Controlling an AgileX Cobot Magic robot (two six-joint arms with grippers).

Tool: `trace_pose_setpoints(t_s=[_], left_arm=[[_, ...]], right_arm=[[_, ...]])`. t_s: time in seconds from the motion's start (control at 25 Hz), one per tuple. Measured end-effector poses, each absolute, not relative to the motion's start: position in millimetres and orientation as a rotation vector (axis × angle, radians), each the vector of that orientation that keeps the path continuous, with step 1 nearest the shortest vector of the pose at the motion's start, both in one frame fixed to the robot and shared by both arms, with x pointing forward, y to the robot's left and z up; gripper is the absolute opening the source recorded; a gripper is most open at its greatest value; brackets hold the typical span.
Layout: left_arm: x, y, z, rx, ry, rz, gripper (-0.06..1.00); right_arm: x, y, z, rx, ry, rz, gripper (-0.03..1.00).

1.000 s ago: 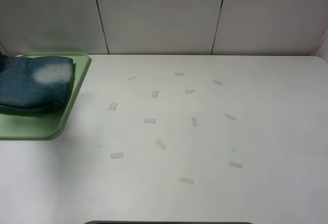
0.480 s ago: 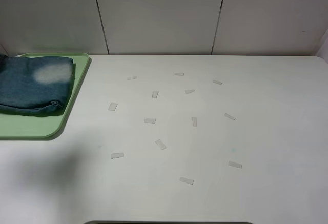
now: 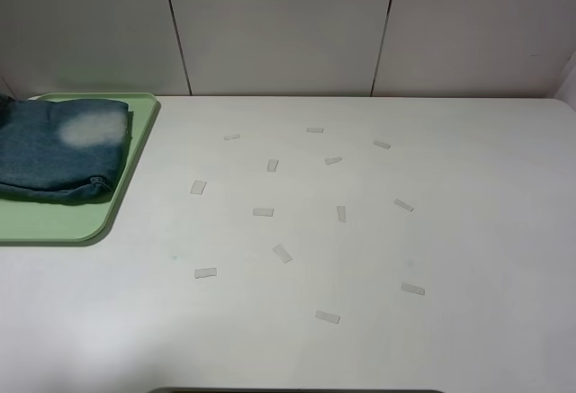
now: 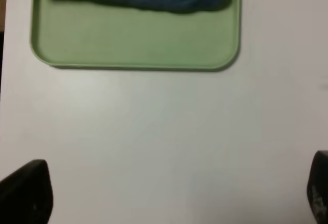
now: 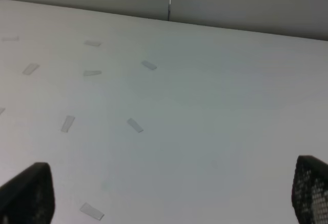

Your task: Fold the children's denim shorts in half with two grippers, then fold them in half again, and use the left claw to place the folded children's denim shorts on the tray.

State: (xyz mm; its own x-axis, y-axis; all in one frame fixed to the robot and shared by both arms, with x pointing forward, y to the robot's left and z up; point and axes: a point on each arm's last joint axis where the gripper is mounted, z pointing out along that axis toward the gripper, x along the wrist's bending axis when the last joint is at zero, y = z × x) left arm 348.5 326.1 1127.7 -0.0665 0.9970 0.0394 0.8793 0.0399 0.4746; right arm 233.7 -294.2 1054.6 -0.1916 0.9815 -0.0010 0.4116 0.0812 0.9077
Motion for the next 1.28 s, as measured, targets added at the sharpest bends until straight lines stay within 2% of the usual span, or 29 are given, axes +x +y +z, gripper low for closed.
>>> trace_pose_setpoints(t_s=[0.2, 0.4, 0.8, 1.28], left_arm=[[305.4, 308.9, 1117.6, 1.851, 1.918, 0.622, 0.99], [272.7, 292.1, 1092.7, 1.910, 1.703, 0.605, 0.99], [245.4, 293.0, 1041.3, 1.868, 1.564, 0.672, 0.99], [226.8, 293.6, 1038.2, 1.798, 1.460, 0.779, 0.99]], right_arm=[[233.7, -294.2, 1054.6, 1.392, 1.691, 1.080, 0.70], [233.7, -294.2, 1054.6, 1.392, 1.691, 1.080, 0.70], [233.7, -294.2, 1054.6, 1.392, 1.691, 1.080, 0.70], [233.7, -294.2, 1054.6, 1.392, 1.691, 1.080, 0.70]])
